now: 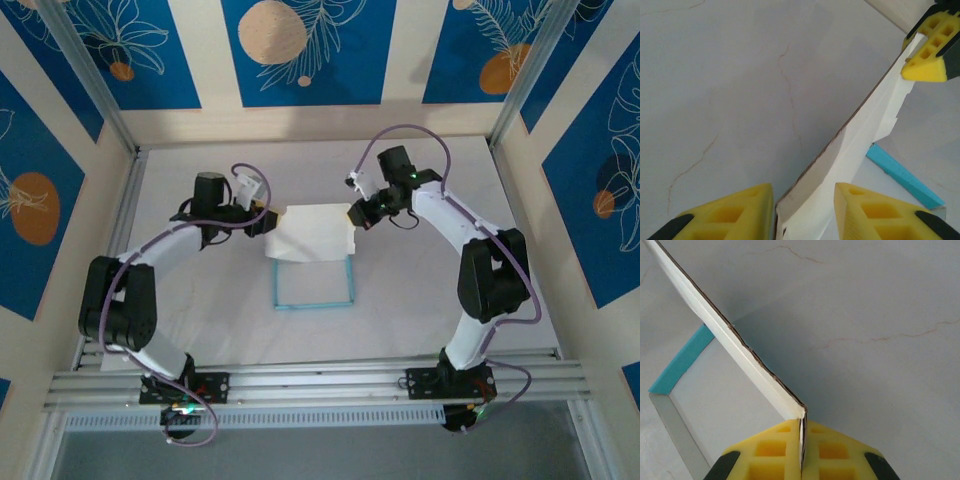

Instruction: Fold the paper box

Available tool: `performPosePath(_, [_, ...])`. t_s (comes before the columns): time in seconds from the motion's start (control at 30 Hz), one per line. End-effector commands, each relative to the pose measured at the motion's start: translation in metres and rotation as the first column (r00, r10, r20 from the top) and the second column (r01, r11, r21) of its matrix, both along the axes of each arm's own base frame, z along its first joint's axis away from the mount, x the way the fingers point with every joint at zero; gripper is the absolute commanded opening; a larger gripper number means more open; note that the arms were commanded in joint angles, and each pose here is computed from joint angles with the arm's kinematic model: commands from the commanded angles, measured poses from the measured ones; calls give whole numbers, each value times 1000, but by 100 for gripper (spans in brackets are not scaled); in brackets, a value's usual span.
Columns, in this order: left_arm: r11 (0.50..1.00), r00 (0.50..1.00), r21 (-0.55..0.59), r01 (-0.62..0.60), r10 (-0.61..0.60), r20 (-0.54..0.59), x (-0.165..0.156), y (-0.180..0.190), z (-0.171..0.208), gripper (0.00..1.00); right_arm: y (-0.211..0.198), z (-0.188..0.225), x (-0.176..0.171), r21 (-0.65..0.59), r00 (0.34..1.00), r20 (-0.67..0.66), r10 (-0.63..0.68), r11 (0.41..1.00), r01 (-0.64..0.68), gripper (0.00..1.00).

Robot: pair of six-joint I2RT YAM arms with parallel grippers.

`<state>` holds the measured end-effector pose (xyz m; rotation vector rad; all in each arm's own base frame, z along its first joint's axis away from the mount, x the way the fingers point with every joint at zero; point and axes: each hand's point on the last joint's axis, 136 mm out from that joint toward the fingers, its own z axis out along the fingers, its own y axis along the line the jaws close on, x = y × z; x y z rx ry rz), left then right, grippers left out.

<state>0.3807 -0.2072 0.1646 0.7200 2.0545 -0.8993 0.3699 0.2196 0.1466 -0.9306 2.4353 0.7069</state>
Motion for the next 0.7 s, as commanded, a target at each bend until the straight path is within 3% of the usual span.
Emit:
performPosePath(0.0, [998, 999, -60, 0, 3, 43, -2, -5, 20, 35, -1, 3, 5, -21, 996, 7, -83, 996, 84, 0])
performPosePath(0.23, [980, 998, -189, -55, 61, 29, 1, -13, 34, 34, -11, 7, 27, -37, 941, 41, -336, 940, 338, 0])
performPosePath(0.3, [979, 996, -191, -77, 84, 27, 4, -11, 38, 40, -11, 14, 31, -51, 928, 101, -359, 930, 365, 0])
performPosePath(0.5, [998, 991, -26, -64, 67, 116, 7, 0, 46, 58, -8, 39, 29, -69, 936, 307, -173, 977, 203, 0])
performPosePath(0.67, [999, 979, -16, 35, -31, 200, 1, 3, 59, 60, -5, 52, 16, -96, 907, 421, 15, 995, 28, 0])
